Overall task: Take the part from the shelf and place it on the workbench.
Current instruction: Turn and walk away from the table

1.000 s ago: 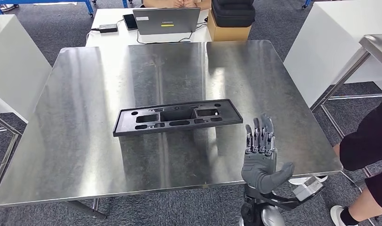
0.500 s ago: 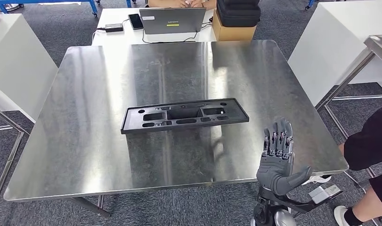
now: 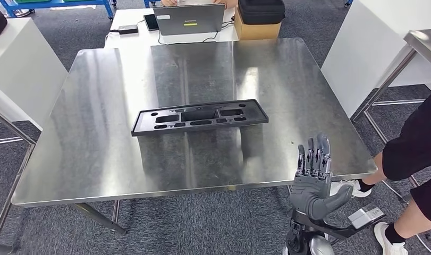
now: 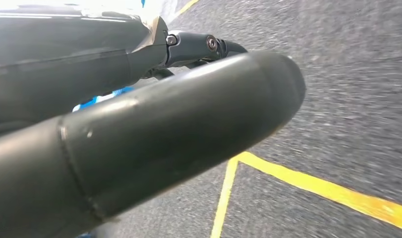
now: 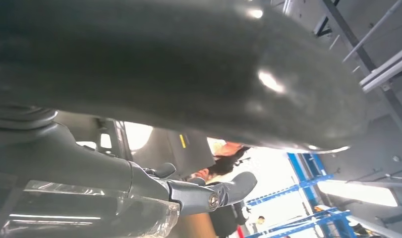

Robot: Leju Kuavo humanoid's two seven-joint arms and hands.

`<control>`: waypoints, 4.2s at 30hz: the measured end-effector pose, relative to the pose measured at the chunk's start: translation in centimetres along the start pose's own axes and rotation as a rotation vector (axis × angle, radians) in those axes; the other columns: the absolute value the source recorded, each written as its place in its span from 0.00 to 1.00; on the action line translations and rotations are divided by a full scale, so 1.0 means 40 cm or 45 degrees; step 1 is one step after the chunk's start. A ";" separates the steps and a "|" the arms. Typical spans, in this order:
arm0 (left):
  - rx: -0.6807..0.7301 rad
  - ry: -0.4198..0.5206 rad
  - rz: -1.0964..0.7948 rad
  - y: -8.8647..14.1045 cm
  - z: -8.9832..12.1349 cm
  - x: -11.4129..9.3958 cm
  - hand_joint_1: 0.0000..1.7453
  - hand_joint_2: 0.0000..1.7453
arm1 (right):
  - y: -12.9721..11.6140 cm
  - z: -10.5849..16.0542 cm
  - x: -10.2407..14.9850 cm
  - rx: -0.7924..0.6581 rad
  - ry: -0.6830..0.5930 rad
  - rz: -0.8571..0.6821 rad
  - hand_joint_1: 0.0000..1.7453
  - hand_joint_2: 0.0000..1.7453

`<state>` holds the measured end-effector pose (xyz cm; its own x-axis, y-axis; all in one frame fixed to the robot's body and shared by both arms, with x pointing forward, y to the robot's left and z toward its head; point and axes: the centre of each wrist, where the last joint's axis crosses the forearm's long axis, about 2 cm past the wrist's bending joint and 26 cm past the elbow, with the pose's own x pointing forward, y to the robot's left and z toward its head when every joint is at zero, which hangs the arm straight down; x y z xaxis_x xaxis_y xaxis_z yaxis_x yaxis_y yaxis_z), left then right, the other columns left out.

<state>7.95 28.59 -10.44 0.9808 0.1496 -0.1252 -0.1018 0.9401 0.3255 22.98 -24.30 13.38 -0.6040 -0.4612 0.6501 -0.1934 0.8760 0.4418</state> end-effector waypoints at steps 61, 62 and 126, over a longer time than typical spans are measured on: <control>-0.003 -0.018 -0.062 -0.015 0.007 0.003 0.00 0.00 | -0.111 0.611 -0.216 0.101 2.279 0.852 0.00 0.00; -0.002 -0.018 -0.062 -0.015 0.007 0.004 0.00 0.00 | -0.117 0.624 -0.207 0.089 2.313 0.858 0.00 0.00; -0.001 -0.041 -0.098 -0.024 0.015 0.016 0.00 0.00 | -0.187 0.702 -0.131 -0.123 2.669 1.080 0.00 0.00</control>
<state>8.78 27.60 -10.28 0.9906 0.0670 -0.1194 -0.0261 0.9486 0.3155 5.87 -24.47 -10.69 0.9119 0.3849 0.1427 -0.3495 0.9102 -0.2221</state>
